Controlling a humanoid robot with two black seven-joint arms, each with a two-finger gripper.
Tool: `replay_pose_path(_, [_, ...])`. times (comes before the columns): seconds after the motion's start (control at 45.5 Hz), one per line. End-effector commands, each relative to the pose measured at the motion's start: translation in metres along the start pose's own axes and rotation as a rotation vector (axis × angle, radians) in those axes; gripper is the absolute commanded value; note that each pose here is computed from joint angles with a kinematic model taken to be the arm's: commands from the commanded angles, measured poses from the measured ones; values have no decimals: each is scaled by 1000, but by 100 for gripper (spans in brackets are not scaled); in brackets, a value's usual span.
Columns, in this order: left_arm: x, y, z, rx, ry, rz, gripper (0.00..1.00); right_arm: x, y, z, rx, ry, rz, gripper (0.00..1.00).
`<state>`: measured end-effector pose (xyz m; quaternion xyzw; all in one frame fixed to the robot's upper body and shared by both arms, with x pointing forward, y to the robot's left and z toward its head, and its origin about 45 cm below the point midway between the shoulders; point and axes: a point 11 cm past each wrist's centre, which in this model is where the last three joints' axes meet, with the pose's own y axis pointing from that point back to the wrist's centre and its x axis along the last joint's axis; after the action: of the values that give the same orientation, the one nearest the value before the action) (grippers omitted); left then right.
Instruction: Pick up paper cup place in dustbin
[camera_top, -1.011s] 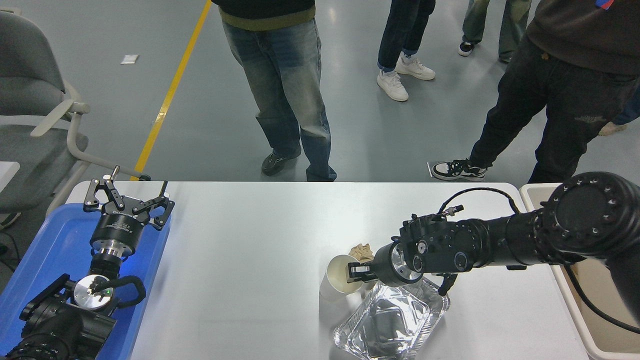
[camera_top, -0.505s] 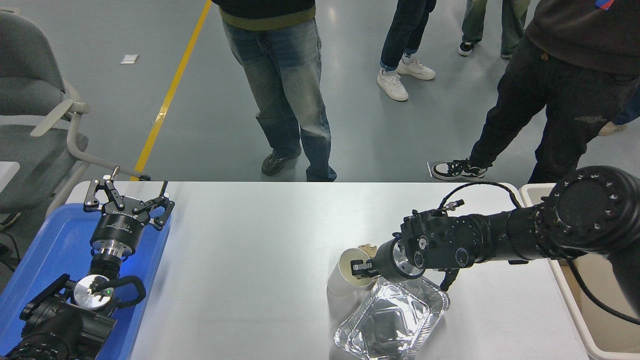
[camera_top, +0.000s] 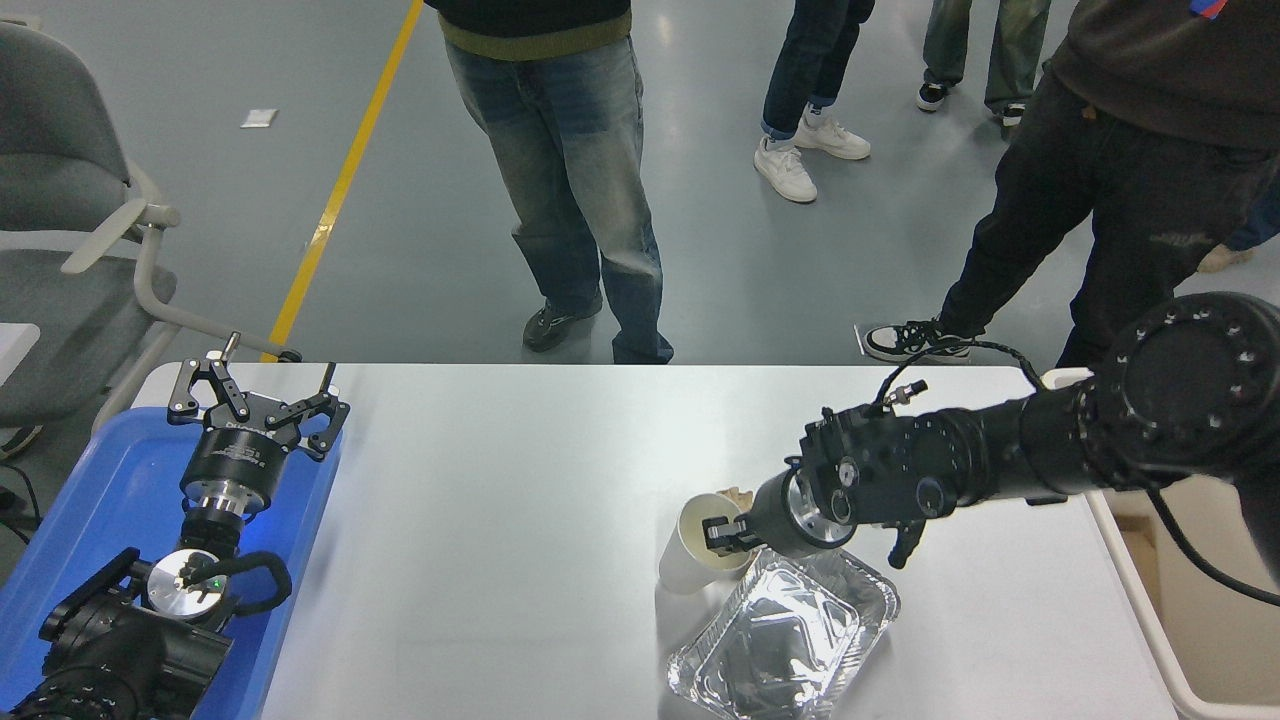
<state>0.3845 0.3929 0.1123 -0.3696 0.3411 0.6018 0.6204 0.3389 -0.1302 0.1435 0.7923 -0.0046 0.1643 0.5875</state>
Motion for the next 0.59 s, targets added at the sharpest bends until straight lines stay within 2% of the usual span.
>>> replay_pose_path(0.0, [0, 0, 0, 1, 0, 1, 99, 22, 61, -23, -45, 52, -7, 0])
replay_pose_path(0.33, [0, 0, 1, -2, -1, 1, 99, 59, 227, -60, -129, 106, -23, 0])
replay_pose_path(0.571, [0, 0, 1, -3, -1, 1, 99, 63, 273, -75, -173, 139, -3, 0])
